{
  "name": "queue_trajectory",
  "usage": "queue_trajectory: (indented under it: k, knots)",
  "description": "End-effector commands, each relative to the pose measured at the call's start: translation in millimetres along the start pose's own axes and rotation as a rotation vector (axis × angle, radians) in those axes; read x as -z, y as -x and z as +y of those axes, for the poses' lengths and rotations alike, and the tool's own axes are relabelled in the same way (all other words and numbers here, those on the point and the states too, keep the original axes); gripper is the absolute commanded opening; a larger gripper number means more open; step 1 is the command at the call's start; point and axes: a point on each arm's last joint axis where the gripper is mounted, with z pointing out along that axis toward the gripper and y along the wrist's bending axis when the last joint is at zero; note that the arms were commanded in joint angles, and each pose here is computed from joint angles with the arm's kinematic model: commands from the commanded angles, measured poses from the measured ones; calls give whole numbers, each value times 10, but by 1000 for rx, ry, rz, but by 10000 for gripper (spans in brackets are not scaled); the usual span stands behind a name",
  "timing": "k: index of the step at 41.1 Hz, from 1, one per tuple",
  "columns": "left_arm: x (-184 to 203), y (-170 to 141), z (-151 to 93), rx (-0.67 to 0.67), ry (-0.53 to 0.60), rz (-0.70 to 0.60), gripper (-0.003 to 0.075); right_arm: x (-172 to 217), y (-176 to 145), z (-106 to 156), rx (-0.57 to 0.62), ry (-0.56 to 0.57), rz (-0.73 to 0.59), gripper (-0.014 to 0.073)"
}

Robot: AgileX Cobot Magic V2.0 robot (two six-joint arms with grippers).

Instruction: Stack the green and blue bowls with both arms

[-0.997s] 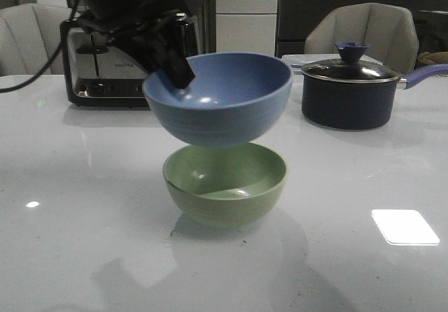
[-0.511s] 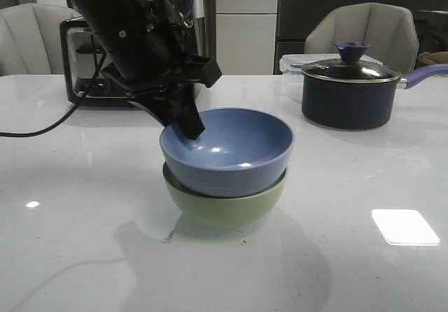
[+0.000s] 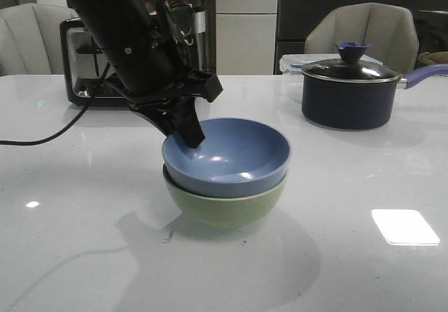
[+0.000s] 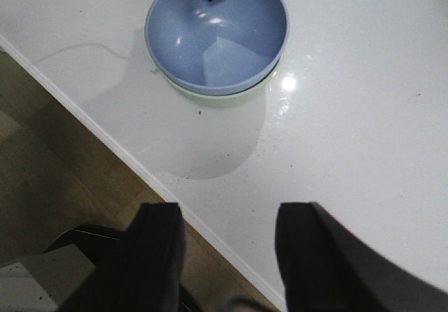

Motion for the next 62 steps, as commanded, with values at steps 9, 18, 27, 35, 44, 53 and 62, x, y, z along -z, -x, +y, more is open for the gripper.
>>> queue_trajectory:
  k: [9, 18, 27, 35, 44, 53, 62]
  knots:
    - [316, 165, -102, -11, -6, -109, 460, 74, 122, -2, 9, -12, -90, 426]
    - [743, 168, -241, -58, -6, -153, 456, 74, 122, -2, 9, -12, -90, 426]
    - [1175, -88, -544, -163, 18, -177, 456, 74, 122, -2, 9, -12, -90, 426]
    - [1507, -482, -703, -199, 126, -170, 456, 74, 122, -2, 9, -12, -90, 426]
    - [1931, -931, -742, -160, 175, -271, 456, 74, 122, -2, 9, -12, -90, 426]
    - [2232, -1384, -771, -120, 166, -418, 456, 74, 122, -2, 9, -12, -90, 426]
    - [2373, -1833, -773, -102, 159, -500, 456, 74, 122, -2, 9, -12, -90, 426]
